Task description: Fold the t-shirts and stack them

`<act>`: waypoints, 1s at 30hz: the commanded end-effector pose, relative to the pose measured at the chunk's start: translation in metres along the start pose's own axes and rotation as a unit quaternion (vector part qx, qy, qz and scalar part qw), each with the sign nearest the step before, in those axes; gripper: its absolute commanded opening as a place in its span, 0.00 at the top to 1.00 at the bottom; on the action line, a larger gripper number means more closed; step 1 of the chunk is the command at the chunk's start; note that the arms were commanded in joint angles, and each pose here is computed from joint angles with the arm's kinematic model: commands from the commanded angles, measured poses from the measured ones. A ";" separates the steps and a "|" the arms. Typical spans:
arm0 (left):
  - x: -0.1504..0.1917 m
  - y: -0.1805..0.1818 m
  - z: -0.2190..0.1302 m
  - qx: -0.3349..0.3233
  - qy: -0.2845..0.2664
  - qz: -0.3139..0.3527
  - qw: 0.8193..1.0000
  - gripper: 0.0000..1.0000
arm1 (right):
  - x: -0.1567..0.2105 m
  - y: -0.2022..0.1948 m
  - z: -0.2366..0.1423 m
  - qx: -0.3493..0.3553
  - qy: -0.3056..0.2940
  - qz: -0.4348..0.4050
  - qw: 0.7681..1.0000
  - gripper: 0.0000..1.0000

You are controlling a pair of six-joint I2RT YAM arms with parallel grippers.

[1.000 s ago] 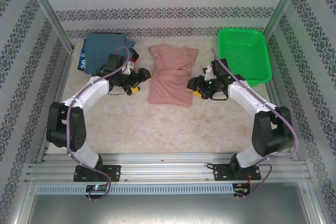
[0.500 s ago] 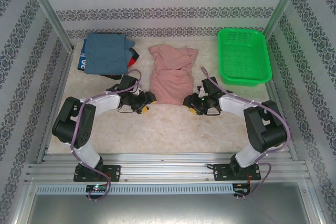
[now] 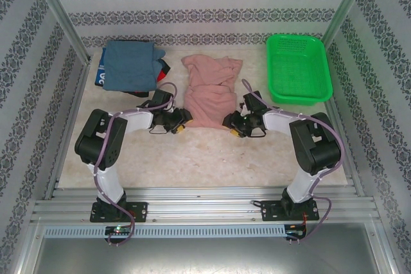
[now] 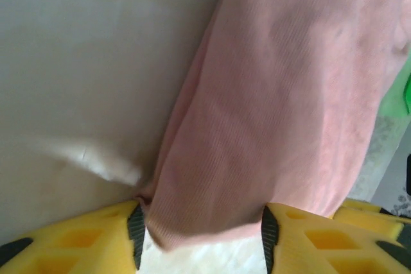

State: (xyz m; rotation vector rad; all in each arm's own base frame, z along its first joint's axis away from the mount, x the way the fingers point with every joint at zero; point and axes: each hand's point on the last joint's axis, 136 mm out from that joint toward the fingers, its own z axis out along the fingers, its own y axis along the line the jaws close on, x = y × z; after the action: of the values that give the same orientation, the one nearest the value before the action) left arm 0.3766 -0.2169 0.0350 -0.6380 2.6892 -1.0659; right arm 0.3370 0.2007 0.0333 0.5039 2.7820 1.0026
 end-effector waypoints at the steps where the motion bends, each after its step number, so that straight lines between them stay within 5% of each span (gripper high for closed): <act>1: -0.017 -0.014 0.007 0.010 -0.029 0.022 0.999 0.58 | -0.018 0.006 0.003 0.002 -0.018 -0.010 1.000 0.54; 5: -0.021 -0.015 0.009 -0.001 -0.024 0.031 0.999 0.80 | -0.025 0.004 0.006 0.012 -0.015 -0.008 1.000 0.66; 11: -0.022 -0.009 -0.010 -0.022 -0.031 0.051 0.998 1.00 | -0.027 -0.005 -0.004 0.025 -0.018 0.003 1.000 1.00; 18: -0.018 -0.013 -0.063 -0.038 -0.060 0.089 0.994 1.00 | -0.014 0.010 -0.053 0.017 -0.032 -0.018 0.999 1.00; 30: 0.039 0.024 -0.079 -0.028 -0.029 0.058 0.998 1.00 | 0.055 -0.004 -0.060 0.023 0.008 -0.008 1.000 1.00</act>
State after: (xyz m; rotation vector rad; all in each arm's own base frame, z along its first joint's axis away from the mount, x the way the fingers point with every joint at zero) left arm 0.3270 -0.1827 0.0816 -0.4534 2.6488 -0.9727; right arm 0.2952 0.1912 0.0825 0.4173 2.7690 1.0091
